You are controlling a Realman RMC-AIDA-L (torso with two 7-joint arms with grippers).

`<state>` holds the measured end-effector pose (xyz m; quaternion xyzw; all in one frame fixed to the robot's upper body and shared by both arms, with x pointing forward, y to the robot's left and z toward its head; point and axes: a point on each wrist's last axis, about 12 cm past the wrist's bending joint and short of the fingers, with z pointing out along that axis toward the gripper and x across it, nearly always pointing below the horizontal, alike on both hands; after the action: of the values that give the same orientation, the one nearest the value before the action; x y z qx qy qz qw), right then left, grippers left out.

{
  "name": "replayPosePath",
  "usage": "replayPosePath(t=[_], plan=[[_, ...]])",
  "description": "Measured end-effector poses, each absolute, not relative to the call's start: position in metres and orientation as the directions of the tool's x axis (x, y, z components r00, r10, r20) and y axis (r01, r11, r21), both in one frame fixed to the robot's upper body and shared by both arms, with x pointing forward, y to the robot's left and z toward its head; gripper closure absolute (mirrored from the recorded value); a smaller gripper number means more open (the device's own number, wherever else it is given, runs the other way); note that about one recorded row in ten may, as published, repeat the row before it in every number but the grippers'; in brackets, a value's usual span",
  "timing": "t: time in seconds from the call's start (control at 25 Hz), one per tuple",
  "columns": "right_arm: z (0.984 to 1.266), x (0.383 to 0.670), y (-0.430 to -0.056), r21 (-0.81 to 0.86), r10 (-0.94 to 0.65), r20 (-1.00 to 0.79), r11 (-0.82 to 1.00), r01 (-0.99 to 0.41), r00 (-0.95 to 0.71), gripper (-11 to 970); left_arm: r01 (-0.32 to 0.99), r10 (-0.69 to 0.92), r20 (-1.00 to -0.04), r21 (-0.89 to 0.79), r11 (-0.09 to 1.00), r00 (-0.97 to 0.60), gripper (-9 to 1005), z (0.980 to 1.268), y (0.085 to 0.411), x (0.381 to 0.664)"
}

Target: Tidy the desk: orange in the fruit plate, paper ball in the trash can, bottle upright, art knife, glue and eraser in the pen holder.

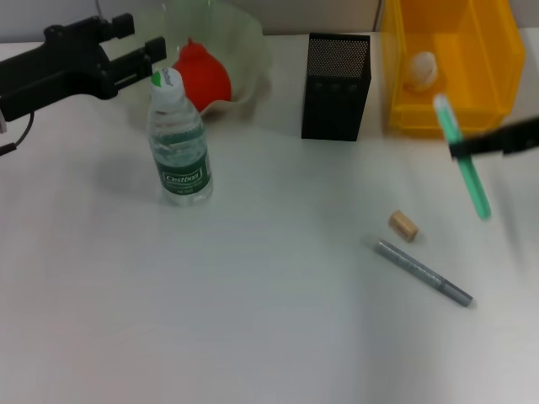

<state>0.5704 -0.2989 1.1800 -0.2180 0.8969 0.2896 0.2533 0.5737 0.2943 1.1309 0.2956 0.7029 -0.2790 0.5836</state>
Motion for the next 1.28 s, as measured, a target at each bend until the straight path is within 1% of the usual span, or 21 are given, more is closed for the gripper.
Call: replayPosePath(t=[0.08, 0.16, 0.28, 0.32, 0.36, 0.44, 0.64, 0.8, 1.04, 1.28], plan=[[1.178, 0.571, -0.306, 0.456, -0.150, -0.682, 0.678, -0.577, -0.716, 779, 0.738, 0.075, -0.987, -0.052, 0.673, -0.139, 402, 1.132, 0.295, 0.574], [1.169, 0.577, -0.305, 0.477, -0.020, -0.790, 0.609, -0.634, -0.613, 779, 0.735, 0.068, -0.988, -0.055, 0.676, -0.136, 402, 1.133, 0.295, 0.574], [1.147, 0.590, -0.293, 0.438, 0.145, -0.885, 0.585, -0.682, -0.443, 779, 0.733, 0.064, -0.988, -0.059, 0.678, -0.139, 402, 1.132, 0.295, 0.574], [1.136, 0.598, -0.281, 0.387, 0.197, -0.919, 0.607, -0.694, -0.341, 779, 0.733, 0.064, -0.988, -0.061, 0.678, -0.140, 403, 1.132, 0.295, 0.574], [1.136, 0.598, -0.281, 0.387, 0.197, -0.919, 0.607, -0.694, -0.341, 779, 0.732, 0.062, -0.988, -0.062, 0.678, -0.142, 403, 1.132, 0.295, 0.574], [1.128, 0.608, -0.264, 0.336, 0.206, -0.941, 0.623, -0.706, -0.267, 779, 0.727, 0.056, -0.988, -0.068, 0.683, -0.145, 403, 1.130, 0.297, 0.573], [1.119, 0.626, -0.228, 0.218, 0.125, -0.976, 0.649, -0.729, -0.181, 780, 0.713, 0.043, -0.988, -0.078, 0.696, -0.150, 402, 1.128, 0.301, 0.572], [1.118, 0.638, -0.211, 0.175, 0.069, -0.982, 0.675, -0.717, -0.175, 780, 0.707, 0.036, -0.988, -0.084, 0.702, -0.153, 402, 1.127, 0.304, 0.572], [1.112, 0.645, -0.212, 0.133, 0.010, -0.983, 0.723, -0.678, -0.183, 780, 0.691, 0.025, -0.988, -0.091, 0.717, -0.156, 403, 1.126, 0.309, 0.570], [1.103, 0.641, -0.218, 0.130, -0.006, -0.980, 0.745, -0.655, -0.200, 780, 0.685, 0.017, -0.987, -0.096, 0.723, -0.157, 402, 1.125, 0.310, 0.570]])
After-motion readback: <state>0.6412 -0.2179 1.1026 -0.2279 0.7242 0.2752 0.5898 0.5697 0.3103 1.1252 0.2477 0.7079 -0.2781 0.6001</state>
